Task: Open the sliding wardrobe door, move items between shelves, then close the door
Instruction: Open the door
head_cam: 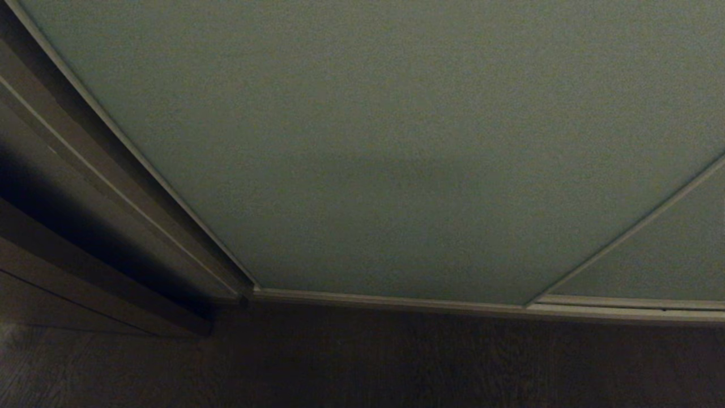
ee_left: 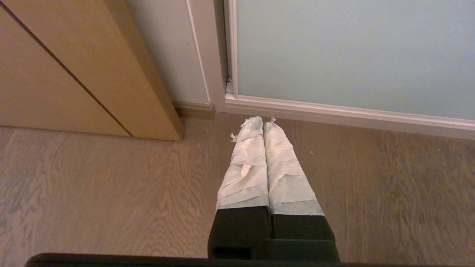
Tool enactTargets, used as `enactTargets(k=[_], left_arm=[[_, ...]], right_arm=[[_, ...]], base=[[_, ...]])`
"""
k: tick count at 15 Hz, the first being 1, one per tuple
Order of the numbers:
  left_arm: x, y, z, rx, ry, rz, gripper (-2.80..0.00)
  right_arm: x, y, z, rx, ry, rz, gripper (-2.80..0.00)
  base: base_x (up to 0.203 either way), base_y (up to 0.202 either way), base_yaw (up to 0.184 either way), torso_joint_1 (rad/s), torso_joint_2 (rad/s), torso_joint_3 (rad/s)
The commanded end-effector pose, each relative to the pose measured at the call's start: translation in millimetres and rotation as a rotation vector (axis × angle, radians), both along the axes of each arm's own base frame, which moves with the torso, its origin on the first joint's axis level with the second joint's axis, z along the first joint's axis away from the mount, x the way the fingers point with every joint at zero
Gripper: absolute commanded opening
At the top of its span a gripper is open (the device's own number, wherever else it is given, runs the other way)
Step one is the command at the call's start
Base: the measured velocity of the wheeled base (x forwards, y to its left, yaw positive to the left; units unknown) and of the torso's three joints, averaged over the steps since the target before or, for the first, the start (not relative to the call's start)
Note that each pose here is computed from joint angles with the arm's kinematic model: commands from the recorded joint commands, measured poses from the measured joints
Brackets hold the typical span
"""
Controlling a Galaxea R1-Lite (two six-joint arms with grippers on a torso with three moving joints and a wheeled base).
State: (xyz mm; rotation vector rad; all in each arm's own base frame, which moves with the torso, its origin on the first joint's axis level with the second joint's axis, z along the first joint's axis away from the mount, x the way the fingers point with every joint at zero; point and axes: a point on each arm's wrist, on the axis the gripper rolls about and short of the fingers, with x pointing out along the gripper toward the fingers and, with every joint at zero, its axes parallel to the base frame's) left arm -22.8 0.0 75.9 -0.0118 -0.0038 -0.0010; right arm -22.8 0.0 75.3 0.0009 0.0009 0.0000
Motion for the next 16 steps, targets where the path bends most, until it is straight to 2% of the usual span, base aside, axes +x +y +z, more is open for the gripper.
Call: enactTargets(k=[1,9,12,13,14,16], left_arm=[[0.1,0.0,0.1,0.001,0.001,0.001,-2.8],[0.0,0.1,-0.6,0.025,0.011,0.007,-2.8],[-0.9,0.2,3.0,0.04,-0.007,0.009,-2.8],[-3.9,0.2,13.7,0.045,-0.041,0.013,-2.8],[-9.1,0.3,34.5,0.05,-0.089,0.015,-2.8],[-11.0,0.5,77.9,0.05,-0.121,0.028,-2.8]], right_arm=[[0.1,0.0,-0.4,-0.001,0.002,0.0,-2.8],[0.1,0.0,-0.4,-0.001,0.002,0.0,-2.8],[0.1,0.0,-0.4,0.001,0.002,0.0,-2.8],[0.1,0.0,-0.4,0.001,0.002,0.0,-2.8],[0.1,0.0,-0.4,0.0,0.002,0.0,-2.8],[0.1,0.0,-0.4,0.0,0.002,0.0,-2.8]], base=[[0.0,0.0,0.0,0.0,0.0,0.0],[0.0,0.0,0.0,0.0,0.0,0.0],[0.0,0.0,0.0,0.0,0.0,0.0],[0.0,0.0,0.0,0.0,0.0,0.0],[0.0,0.0,0.0,0.0,0.0,0.0],[0.0,0.0,0.0,0.0,0.0,0.0]])
